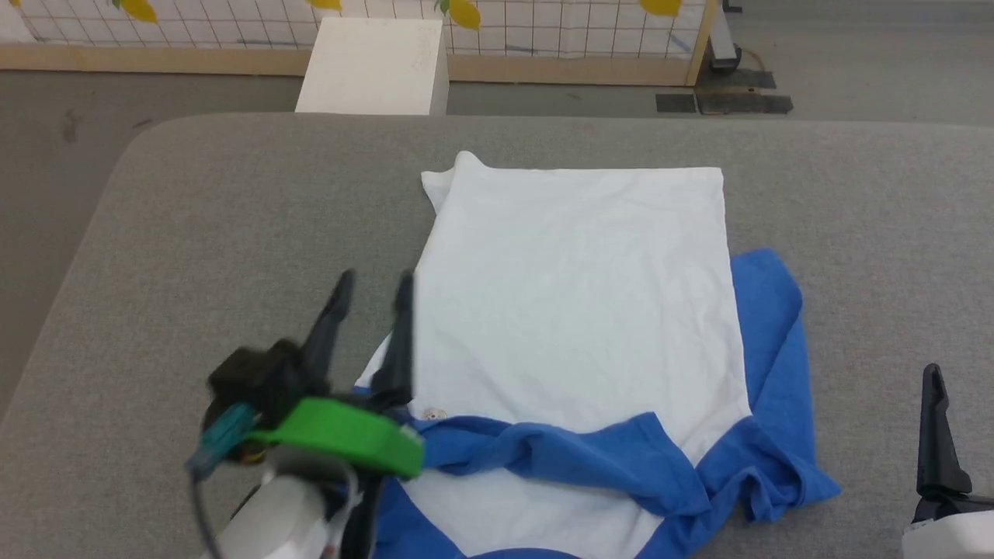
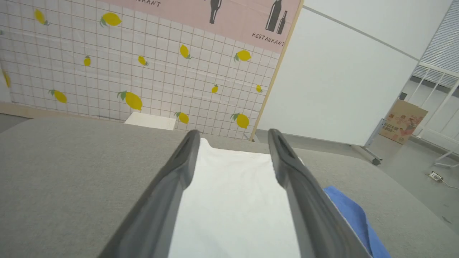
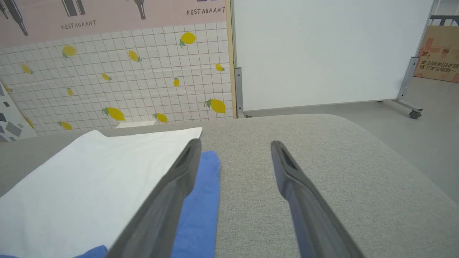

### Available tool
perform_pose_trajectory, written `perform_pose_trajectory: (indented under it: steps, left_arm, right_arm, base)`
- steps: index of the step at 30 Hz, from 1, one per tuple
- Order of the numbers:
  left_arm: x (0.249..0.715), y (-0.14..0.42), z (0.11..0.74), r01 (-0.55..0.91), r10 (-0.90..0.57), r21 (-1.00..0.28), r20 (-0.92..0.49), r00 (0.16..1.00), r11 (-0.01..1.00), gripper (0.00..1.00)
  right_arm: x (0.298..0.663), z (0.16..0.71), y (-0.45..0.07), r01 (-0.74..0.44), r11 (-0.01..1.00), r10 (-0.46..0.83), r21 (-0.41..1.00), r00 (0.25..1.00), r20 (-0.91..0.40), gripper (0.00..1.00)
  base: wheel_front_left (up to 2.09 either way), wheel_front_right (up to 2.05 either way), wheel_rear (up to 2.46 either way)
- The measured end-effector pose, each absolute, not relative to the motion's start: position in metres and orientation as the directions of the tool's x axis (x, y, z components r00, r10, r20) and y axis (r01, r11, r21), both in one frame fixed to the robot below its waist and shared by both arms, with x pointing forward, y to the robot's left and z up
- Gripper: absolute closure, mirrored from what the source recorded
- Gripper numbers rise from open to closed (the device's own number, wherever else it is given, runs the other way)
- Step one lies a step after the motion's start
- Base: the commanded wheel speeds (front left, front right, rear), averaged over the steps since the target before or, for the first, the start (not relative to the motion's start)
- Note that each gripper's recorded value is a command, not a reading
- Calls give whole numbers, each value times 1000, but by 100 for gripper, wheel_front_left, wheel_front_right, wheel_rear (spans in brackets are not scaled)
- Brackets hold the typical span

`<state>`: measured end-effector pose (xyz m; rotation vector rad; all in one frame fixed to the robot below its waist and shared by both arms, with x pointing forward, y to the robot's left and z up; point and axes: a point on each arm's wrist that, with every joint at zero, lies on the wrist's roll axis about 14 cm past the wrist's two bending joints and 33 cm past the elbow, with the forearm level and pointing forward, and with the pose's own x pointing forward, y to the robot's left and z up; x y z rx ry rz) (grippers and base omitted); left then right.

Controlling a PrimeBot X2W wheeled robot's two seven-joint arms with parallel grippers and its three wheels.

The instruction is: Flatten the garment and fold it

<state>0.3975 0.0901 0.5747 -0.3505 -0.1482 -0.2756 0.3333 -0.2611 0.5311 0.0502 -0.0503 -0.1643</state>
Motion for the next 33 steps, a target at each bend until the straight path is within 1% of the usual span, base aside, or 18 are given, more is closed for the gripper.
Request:
perform_pose_trajectory:
  steps: [6, 8, 10, 14, 19, 25, 29, 33]
  left_arm:
    - [372, 141, 565, 156, -107, -289, 178, 978, 944, 0]
    - [360, 153, 551, 116, -80, -270, 139, 987, 956, 0]
    - [349, 163, 540, 66, -38, -284, 106, 994, 956, 0]
    - [333, 173, 524, 28, -12, -247, 66, 998, 969, 0]
    - [332, 173, 523, 24, -6, -249, 74, 997, 968, 0]
    - [339, 166, 520, 49, -33, -226, 74, 997, 973, 0]
    - [351, 159, 519, 72, -55, -220, 80, 995, 973, 0]
    - [367, 151, 515, 91, -75, -240, 78, 994, 966, 0]
  right_arm:
    - [327, 530, -260, 158, 986, -161, 56, 986, 39, 0]
    - [324, 530, -260, 159, 986, -161, 57, 986, 37, 0]
    - [320, 527, -259, 158, 986, -160, 61, 987, 27, 0]
    - [317, 524, -255, 148, 987, -149, 64, 989, 16, 0]
    - [324, 526, -252, 135, 990, -135, 49, 991, 5, 0]
    - [359, 546, -243, 102, 993, -103, 52, 994, 26, 0]
    - [391, 550, -236, 79, 996, -78, 41, 997, -28, 0]
    - [428, 549, -238, 49, 999, -51, -16, 994, -100, 0]
  base:
    - [0, 0, 0]
    - [0, 0, 0]
    - [0, 0, 0]
    - [0, 0, 0]
    - [0, 0, 0]
    - [0, 0, 0]
    - [0, 0, 0]
    - [0, 0, 0]
